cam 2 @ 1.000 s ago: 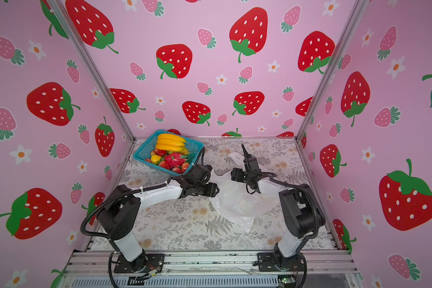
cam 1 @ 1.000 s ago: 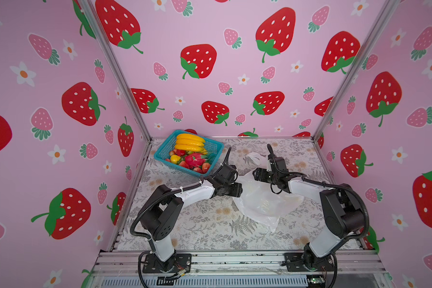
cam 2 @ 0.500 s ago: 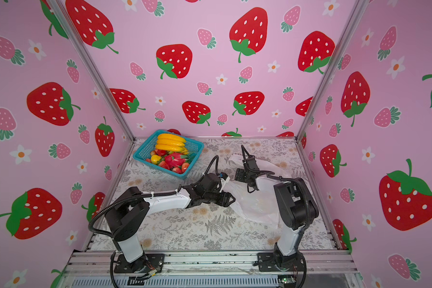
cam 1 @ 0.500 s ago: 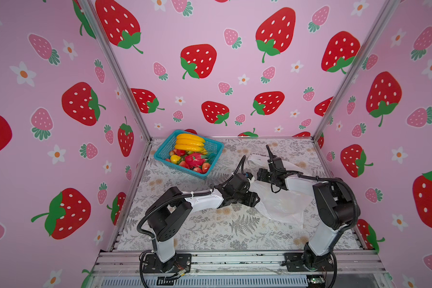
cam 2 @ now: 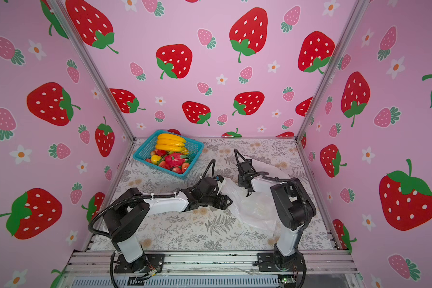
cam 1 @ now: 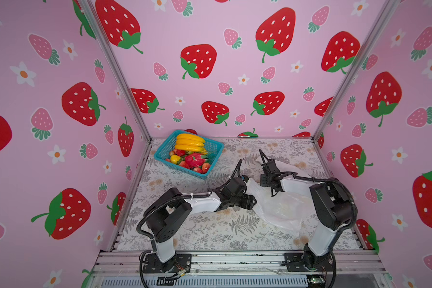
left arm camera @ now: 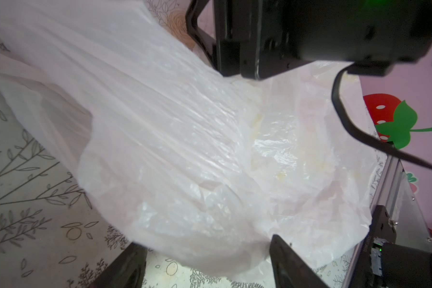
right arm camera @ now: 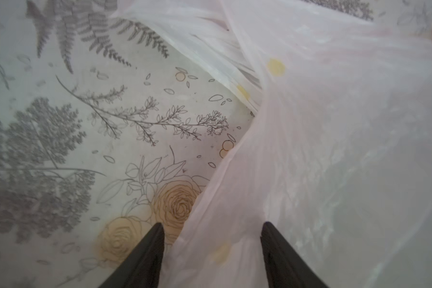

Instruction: Place the fake fruits into the plastic bag and tie a complex knot

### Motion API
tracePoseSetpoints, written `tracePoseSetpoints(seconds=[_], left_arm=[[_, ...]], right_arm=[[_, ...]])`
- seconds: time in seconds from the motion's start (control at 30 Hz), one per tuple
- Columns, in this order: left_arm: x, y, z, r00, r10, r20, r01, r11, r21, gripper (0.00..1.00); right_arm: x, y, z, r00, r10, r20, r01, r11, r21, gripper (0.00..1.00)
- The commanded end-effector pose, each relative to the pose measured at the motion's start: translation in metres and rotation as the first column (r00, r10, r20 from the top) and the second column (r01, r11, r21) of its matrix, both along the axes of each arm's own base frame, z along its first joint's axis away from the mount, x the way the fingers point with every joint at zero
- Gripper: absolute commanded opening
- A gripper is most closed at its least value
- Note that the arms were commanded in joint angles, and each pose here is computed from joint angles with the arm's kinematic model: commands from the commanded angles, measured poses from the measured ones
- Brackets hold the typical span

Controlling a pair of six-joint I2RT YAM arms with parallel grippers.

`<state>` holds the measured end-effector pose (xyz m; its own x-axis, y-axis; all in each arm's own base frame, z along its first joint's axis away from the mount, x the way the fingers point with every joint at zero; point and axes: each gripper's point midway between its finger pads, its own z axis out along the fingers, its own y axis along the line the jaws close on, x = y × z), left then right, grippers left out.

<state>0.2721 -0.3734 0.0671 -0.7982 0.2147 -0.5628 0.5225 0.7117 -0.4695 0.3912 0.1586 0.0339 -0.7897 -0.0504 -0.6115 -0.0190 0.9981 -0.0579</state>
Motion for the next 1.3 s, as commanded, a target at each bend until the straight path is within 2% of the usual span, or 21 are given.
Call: tracePoseSetpoints(seconds=[0.0, 0.2, 0.27, 0.37, 0.43, 0.57, 0.67, 0.73, 0.87, 0.93, 1.0, 1.27], left_arm=[[0.005, 0.009, 0.015, 0.997, 0.034, 0.064, -0.034, 0.999, 0.002, 0.79], [0.013, 0.035, 0.042, 0.979, 0.105, 0.172, -0.114, 0.993, 0.04, 0.8], [0.017, 0.051, 0.058, 0.962, 0.148, 0.228, -0.163, 0.985, 0.05, 0.81], [0.024, 0.08, 0.086, 0.924, 0.224, 0.311, -0.249, 0.967, 0.045, 0.83], [0.031, 0.102, 0.105, 0.895, 0.284, 0.344, -0.309, 0.951, 0.018, 0.85], [0.048, 0.144, 0.139, 0.848, 0.406, 0.341, -0.402, 0.911, -0.086, 0.89], [0.062, 0.168, 0.155, 0.817, 0.467, 0.338, -0.452, 0.883, -0.125, 0.89], [0.069, 0.173, 0.163, 0.81, 0.463, 0.359, -0.453, 0.884, -0.117, 0.9], [0.079, 0.164, 0.164, 0.837, 0.351, 0.421, -0.377, 0.926, -0.021, 0.92], [0.085, 0.16, 0.157, 0.847, 0.315, 0.428, -0.356, 0.934, 0.017, 0.93], [0.093, 0.16, 0.155, 0.836, 0.309, 0.453, -0.365, 0.93, 0.04, 0.94], [0.121, 0.144, 0.173, 0.801, 0.317, 0.507, -0.35, 0.936, -0.033, 0.94]], right_arm=[[0.004, 0.002, 0.011, 0.999, -0.002, 0.038, 0.002, 1.0, 0.014, 0.37], [0.012, 0.014, 0.051, 0.99, 0.066, 0.126, -0.074, 0.996, 0.059, 0.0], [0.014, 0.022, 0.071, 0.976, 0.13, 0.173, -0.144, 0.987, 0.072, 0.0], [0.011, 0.044, 0.103, 0.929, 0.282, 0.24, -0.315, 0.942, 0.112, 0.0], [0.005, 0.062, 0.122, 0.882, 0.38, 0.278, -0.432, 0.888, 0.158, 0.0], [-0.023, 0.105, 0.156, 0.718, 0.597, 0.357, -0.688, 0.686, 0.237, 0.0], [-0.048, 0.12, 0.18, 0.603, 0.674, 0.426, -0.796, 0.547, 0.26, 0.0], [-0.06, 0.122, 0.19, 0.559, 0.695, 0.453, -0.828, 0.499, 0.255, 0.0], [-0.071, 0.116, 0.201, 0.561, 0.682, 0.469, -0.826, 0.499, 0.262, 0.0], [-0.076, 0.116, 0.204, 0.553, 0.684, 0.475, -0.832, 0.486, 0.269, 0.0], [-0.082, 0.116, 0.206, 0.54, 0.69, 0.482, -0.841, 0.467, 0.274, 0.0], [-0.098, 0.11, 0.202, 0.517, 0.708, 0.481, -0.856, 0.437, 0.276, 0.0]])
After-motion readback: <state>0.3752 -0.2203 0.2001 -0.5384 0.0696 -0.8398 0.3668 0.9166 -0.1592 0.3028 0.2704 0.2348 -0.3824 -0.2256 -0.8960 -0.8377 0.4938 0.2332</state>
